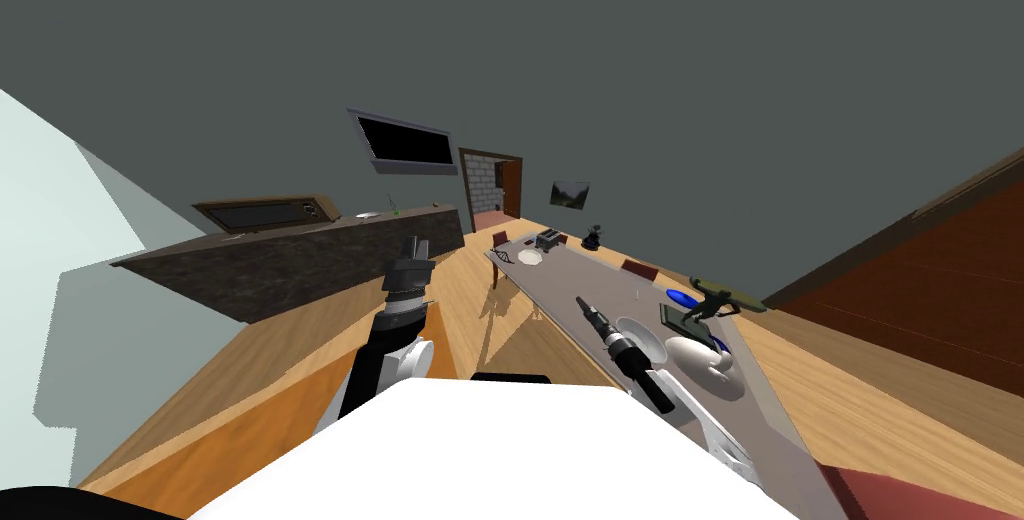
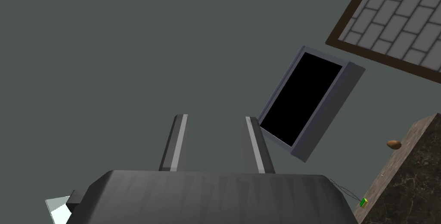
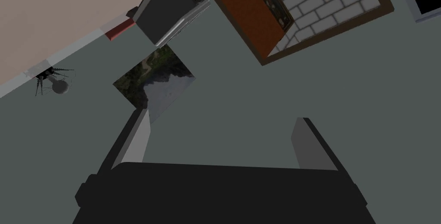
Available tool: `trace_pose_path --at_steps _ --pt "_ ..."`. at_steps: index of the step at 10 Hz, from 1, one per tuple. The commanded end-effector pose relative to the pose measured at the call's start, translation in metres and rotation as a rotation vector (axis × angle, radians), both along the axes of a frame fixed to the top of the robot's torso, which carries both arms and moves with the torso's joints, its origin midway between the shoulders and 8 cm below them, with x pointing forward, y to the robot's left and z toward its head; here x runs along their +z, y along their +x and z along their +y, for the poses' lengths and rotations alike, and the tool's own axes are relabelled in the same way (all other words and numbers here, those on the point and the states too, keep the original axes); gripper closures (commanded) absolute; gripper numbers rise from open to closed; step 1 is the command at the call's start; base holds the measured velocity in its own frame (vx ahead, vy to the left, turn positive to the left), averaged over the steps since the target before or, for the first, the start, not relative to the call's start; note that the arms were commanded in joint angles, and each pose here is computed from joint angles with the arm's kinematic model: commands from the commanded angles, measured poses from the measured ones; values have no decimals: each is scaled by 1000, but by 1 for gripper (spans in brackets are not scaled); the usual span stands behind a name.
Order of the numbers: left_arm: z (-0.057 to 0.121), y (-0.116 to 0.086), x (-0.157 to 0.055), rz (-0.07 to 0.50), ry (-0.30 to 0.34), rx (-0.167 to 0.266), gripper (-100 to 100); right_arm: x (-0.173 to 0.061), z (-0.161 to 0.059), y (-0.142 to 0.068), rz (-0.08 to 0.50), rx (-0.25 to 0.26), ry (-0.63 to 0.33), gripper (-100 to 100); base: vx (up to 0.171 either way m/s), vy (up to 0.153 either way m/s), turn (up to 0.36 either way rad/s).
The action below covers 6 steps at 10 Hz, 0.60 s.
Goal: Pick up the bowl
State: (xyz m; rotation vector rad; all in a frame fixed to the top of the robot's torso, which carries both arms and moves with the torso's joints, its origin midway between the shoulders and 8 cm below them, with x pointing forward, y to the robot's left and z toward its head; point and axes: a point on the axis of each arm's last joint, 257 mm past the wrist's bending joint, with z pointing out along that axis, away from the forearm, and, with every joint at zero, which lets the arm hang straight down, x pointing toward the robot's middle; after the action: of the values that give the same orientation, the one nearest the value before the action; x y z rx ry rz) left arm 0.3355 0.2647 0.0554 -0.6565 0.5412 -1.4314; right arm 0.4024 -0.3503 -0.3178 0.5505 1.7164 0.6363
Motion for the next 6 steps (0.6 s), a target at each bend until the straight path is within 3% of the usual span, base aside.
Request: trace_pose_path --at_steps 1,6 --pt "0 0 0 0 0 0 0 -15 -10 -2 32 0 -35 -100 -1 35 62" --pt "0 0 0 0 0 0 0 -77 -51 -26 185 -8 -175 -100 8 26 95"
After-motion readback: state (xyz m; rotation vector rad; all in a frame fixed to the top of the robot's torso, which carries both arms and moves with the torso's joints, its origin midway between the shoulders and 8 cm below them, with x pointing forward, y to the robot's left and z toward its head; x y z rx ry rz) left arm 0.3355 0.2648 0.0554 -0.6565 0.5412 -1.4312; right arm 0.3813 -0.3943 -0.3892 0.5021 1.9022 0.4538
